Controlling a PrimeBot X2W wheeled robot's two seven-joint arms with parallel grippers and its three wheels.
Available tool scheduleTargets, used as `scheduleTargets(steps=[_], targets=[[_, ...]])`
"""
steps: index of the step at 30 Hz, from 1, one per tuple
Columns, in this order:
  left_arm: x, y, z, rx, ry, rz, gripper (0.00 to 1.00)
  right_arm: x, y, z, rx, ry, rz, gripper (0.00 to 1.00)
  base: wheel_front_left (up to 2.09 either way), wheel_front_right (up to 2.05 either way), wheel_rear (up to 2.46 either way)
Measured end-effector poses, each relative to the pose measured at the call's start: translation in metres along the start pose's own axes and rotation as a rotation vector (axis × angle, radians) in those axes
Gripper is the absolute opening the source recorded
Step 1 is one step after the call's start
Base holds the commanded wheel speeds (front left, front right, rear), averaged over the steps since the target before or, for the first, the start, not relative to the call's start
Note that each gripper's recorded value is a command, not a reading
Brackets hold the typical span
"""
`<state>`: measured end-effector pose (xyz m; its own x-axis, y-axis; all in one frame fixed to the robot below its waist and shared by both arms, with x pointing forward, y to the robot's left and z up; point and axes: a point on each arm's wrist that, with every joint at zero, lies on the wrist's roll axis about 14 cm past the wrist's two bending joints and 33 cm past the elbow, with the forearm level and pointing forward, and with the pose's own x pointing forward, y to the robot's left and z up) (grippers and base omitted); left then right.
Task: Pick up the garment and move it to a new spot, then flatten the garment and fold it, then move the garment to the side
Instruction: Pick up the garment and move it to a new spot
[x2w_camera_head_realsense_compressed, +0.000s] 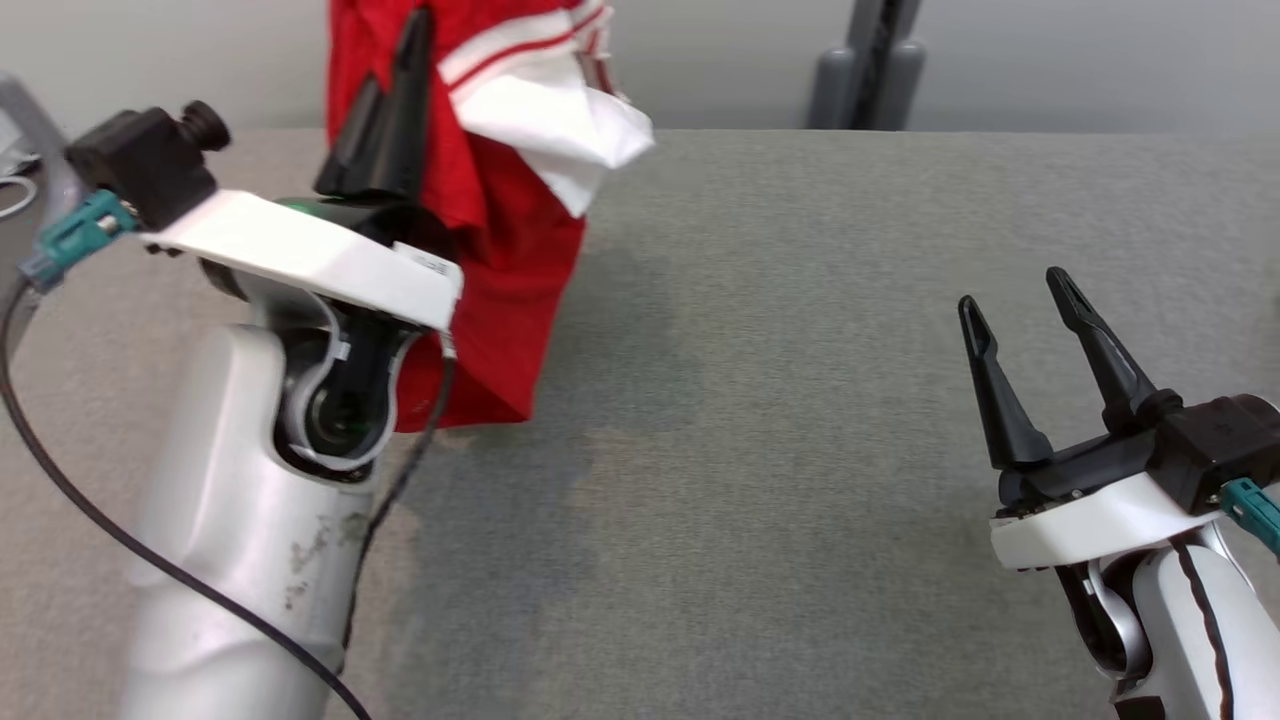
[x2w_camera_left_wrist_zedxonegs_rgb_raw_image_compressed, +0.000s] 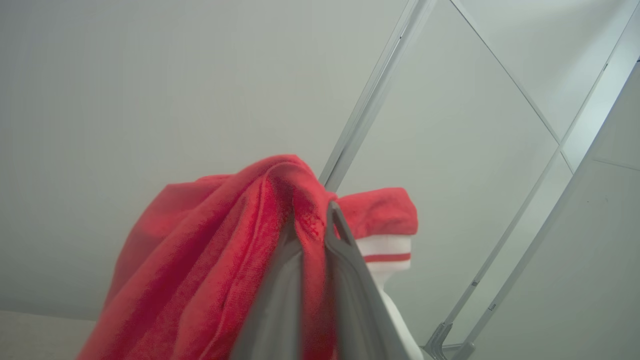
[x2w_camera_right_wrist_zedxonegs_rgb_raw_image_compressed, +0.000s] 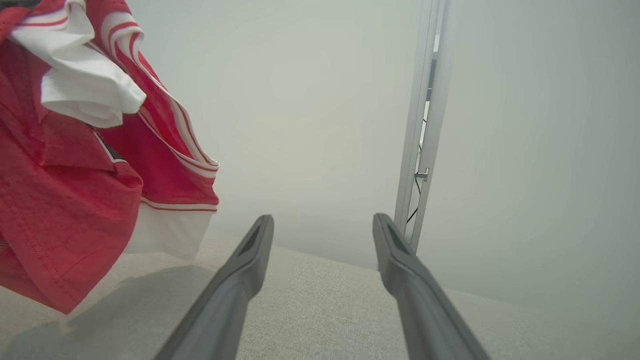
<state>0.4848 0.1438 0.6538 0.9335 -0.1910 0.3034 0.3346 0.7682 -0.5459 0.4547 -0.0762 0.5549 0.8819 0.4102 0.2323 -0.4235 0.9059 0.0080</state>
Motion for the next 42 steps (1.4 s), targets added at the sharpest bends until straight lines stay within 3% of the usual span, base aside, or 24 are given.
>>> scheduleTargets(steps=[9,15,20,23,26,31,35,36,37,38,39,42], targets=[[0.001,-0.084,-0.082,-0.142,0.178,-0.189,0.0,-0.027,-0.04,0.013,-0.025,-0.014,-0.137,1.0,0.0,0.0,0.0],[-0.007,-0.141,-0.124,-0.363,0.271,-0.277,0.0,-0.041,-0.061,0.012,-0.04,-0.003,-0.207,1.0,0.0,0.0,0.0],[-0.002,-0.168,-0.124,-0.489,0.244,-0.314,0.0,-0.047,-0.069,0.01,-0.035,0.004,-0.239,1.0,0.0,0.0,0.0],[0.01,-0.144,-0.121,-0.501,0.207,-0.222,0.0,-0.045,-0.067,0.009,-0.032,0.006,-0.234,1.0,0.0,0.0,0.0],[0.018,-0.096,-0.125,-0.473,0.182,-0.071,0.0,-0.041,-0.065,0.006,-0.027,0.007,-0.225,1.0,0.0,0.0,0.0],[-0.022,0.018,-0.177,-0.279,0.298,0.295,0.0,-0.031,-0.056,-0.002,-0.013,0.018,-0.191,1.0,0.0,0.0,0.0],[-0.061,0.099,-0.174,-0.159,0.307,0.537,0.0,-0.022,-0.043,-0.007,0.0,0.023,-0.146,1.0,0.0,0.0,0.0],[-0.069,0.108,-0.173,-0.152,0.306,0.568,0.16,-0.02,-0.039,-0.008,0.002,0.024,-0.137,1.0,0.0,0.0,0.0],[-0.077,0.115,-0.173,-0.15,0.305,0.591,0.44,-0.019,-0.037,-0.008,0.003,0.024,-0.13,1.0,0.0,0.0,0.0],[-0.084,0.12,-0.173,-0.156,0.305,0.611,0.84,-0.018,-0.035,-0.008,0.004,0.024,-0.121,1.0,0.0,0.0,0.0],[-0.089,0.123,-0.173,-0.159,0.305,0.624,1.0,-0.016,-0.033,-0.008,0.004,0.023,-0.114,1.0,0.0,0.0,0.0],[-0.1,0.129,-0.17,-0.154,0.304,0.641,1.0,-0.015,-0.027,-0.007,0.006,0.021,-0.099,1.0,0.0,0.0,0.0]])
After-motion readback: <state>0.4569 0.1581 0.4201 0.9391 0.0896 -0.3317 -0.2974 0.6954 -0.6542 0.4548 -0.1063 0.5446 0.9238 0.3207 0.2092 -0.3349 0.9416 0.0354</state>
